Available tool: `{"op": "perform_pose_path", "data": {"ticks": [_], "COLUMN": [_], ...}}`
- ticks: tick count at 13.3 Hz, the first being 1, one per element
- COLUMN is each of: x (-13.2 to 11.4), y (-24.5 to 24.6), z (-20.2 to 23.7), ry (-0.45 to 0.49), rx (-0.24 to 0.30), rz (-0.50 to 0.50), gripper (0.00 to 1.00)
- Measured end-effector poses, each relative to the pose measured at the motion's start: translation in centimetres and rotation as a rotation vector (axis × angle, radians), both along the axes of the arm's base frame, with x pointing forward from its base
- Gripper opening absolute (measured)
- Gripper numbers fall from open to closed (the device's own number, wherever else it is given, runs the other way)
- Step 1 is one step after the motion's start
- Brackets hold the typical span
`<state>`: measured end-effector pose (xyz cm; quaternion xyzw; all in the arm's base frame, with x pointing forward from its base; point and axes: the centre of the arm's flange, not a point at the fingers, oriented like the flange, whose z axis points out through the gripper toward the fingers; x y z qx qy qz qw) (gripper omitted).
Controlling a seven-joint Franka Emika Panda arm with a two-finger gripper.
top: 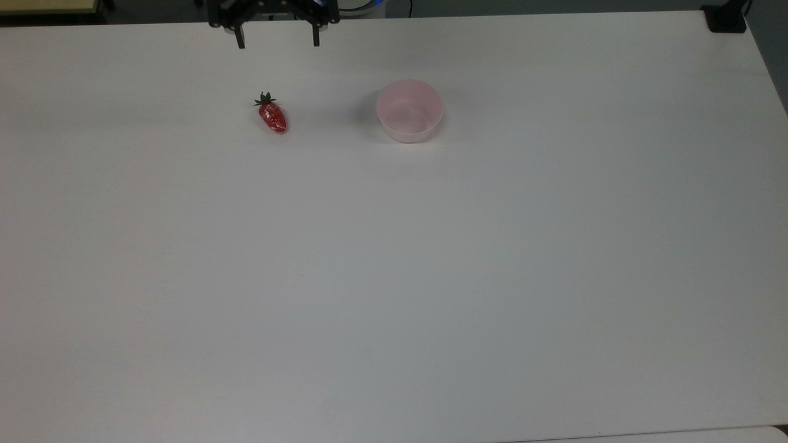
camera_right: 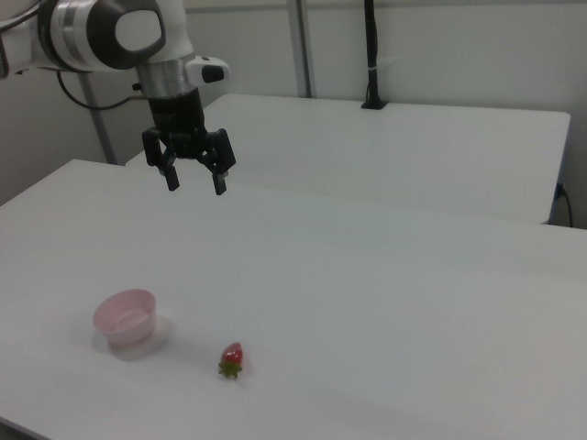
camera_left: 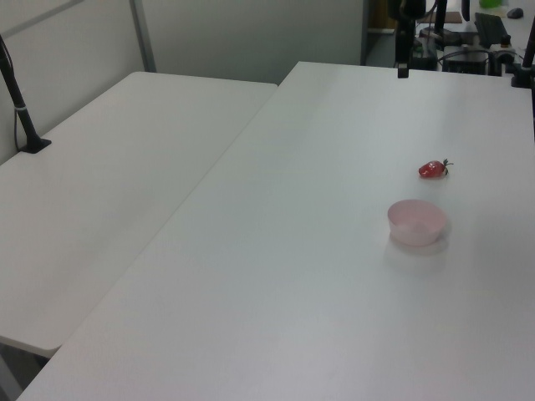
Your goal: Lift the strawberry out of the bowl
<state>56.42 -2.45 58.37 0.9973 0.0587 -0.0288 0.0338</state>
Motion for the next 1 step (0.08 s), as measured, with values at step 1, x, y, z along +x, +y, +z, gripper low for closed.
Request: {"op": "perform_pose_path", "data": {"ticks": [1], "x": [-0.02], "y": [-0.35], "z": [0.14], "ry": [-0.004], "rx": [0.015], "rz": [-0.02], "gripper": [1.0]}}
